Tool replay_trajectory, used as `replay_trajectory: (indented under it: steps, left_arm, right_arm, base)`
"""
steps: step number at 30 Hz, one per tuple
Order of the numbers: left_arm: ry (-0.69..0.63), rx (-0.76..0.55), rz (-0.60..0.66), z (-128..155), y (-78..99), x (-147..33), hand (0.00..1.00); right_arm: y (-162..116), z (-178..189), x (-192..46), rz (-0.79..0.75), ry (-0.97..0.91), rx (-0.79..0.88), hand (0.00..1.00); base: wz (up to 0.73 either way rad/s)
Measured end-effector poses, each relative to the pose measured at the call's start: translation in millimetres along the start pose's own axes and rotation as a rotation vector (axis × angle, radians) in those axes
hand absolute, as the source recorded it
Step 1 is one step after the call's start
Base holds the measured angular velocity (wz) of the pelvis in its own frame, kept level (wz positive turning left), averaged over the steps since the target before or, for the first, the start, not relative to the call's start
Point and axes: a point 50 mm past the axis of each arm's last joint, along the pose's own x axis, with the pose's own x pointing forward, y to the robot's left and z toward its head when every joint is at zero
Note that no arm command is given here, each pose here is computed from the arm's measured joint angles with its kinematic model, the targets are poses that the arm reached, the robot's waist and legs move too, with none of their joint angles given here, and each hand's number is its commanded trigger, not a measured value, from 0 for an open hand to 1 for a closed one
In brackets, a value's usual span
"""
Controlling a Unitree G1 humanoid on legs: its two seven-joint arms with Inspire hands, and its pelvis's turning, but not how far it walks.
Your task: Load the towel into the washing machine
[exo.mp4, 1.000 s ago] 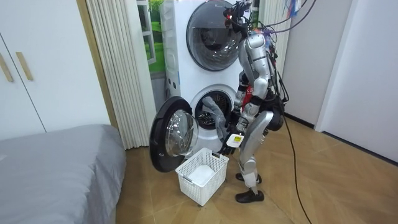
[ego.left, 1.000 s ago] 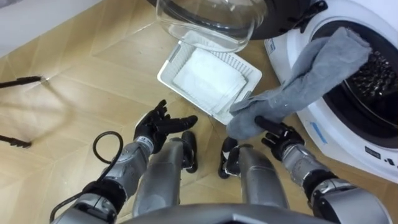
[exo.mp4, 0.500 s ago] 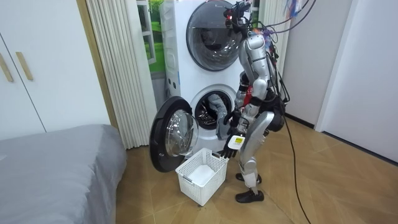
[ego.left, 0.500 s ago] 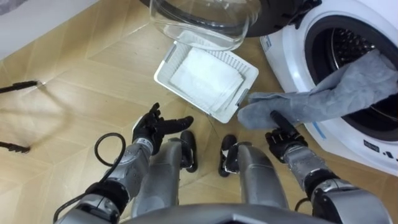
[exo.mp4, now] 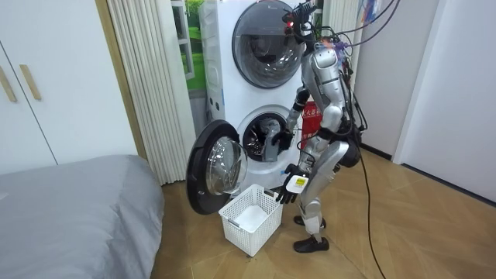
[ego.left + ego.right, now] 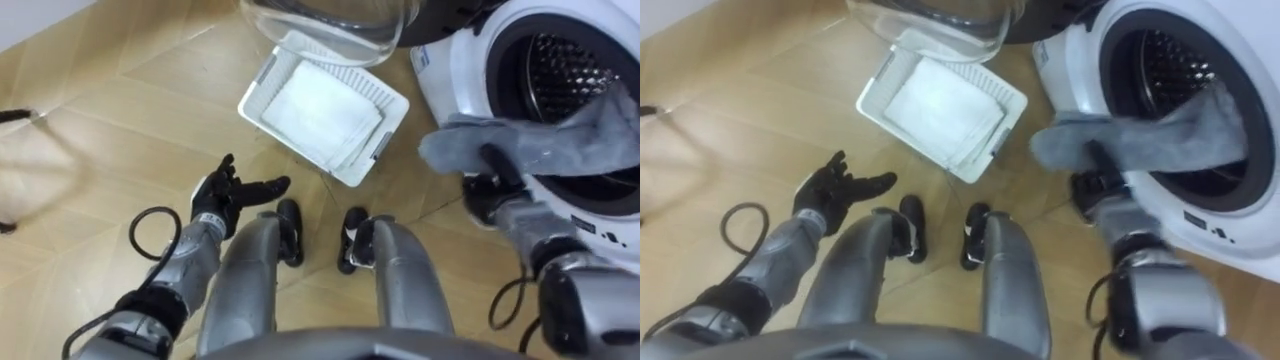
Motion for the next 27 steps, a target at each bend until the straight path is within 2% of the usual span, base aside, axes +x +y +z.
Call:
replay_trajectory:
  steps: [8, 12, 13, 14, 27]
  left_arm:
    - [-0.067, -0.033, 0.052, 13, 8.1, -2.8, 0.00]
    - [-0.073, 0.031, 0.047, 13, 7.6, -2.9, 0.00]
    - [-0.074, 0.045, 0.044, 13, 7.4, -3.0, 0.00]
    - [-0.074, 0.051, 0.043, 12, 7.6, -3.1, 0.00]
    - [-0.088, 0.089, 0.027, 15, 8.4, -3.3, 0.00]
  right_arm:
    - [49, 13, -9, 0.070, 0.042, 0.114, 1.00]
    - [62, 23, -13, 0.095, 0.031, 0.151, 1.00]
    - [64, 27, -13, 0.099, 0.027, 0.174, 0.05]
    - [65, 28, -14, 0.098, 0.028, 0.186, 0.00]
    - [64, 43, -16, 0.039, 0.019, 0.283, 0.00]
  base:
    - [0.03]
    - [0.13]
    - [0.13]
    - [0.07]
    - [0.03]
